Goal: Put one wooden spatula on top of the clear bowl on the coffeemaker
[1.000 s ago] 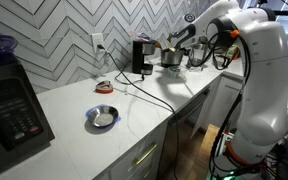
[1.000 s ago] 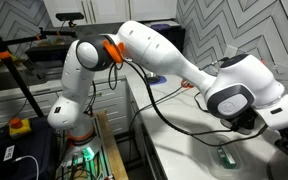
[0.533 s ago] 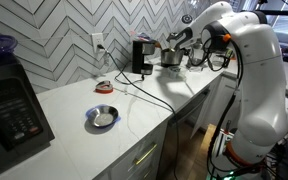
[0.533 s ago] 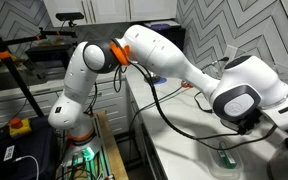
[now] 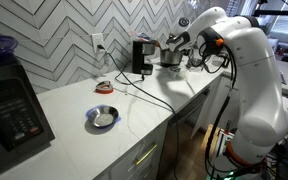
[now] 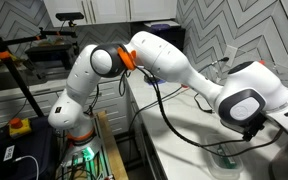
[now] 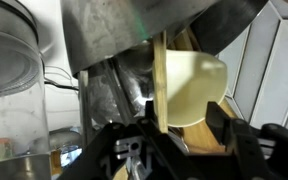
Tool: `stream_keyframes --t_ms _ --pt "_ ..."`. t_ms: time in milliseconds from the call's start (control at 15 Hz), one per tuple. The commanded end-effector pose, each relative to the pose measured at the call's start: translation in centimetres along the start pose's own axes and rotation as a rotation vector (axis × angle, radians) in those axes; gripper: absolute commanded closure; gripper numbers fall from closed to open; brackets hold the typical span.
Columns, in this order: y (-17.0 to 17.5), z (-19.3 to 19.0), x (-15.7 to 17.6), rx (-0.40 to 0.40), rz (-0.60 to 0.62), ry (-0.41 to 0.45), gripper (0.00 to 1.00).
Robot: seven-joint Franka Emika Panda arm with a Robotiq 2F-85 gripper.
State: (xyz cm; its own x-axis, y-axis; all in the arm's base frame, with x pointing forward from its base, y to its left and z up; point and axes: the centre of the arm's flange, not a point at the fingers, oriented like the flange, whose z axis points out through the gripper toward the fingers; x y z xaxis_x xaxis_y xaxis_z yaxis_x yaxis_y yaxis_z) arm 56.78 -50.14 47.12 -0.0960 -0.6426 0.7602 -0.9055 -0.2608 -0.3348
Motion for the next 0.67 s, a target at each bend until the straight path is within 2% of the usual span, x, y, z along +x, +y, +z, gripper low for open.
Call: stream_keyframes --t_ms 0,67,133,400,467,533,600 --pt "-0.5 2.0 0.1 -0.010 -0.026 0.030 0.76" --pt "-0.5 1.9 0.0 -0.008 -0.031 0.033 0.76" --pt "-0.5 1.5 -0.1 -0.002 -0.034 0.033 0.67" --pt "0.4 1.1 -0.6 -0.017 -0.033 0.034 0.50" --pt "0.6 1.4 -0.7 -0.022 -0.035 0.039 0.49" --pt "0.7 1.7 -0.7 -0.027 -0.030 0.040 0.41" --pt "0.5 1.9 -0.7 -0.026 -0.023 0.046 0.55"
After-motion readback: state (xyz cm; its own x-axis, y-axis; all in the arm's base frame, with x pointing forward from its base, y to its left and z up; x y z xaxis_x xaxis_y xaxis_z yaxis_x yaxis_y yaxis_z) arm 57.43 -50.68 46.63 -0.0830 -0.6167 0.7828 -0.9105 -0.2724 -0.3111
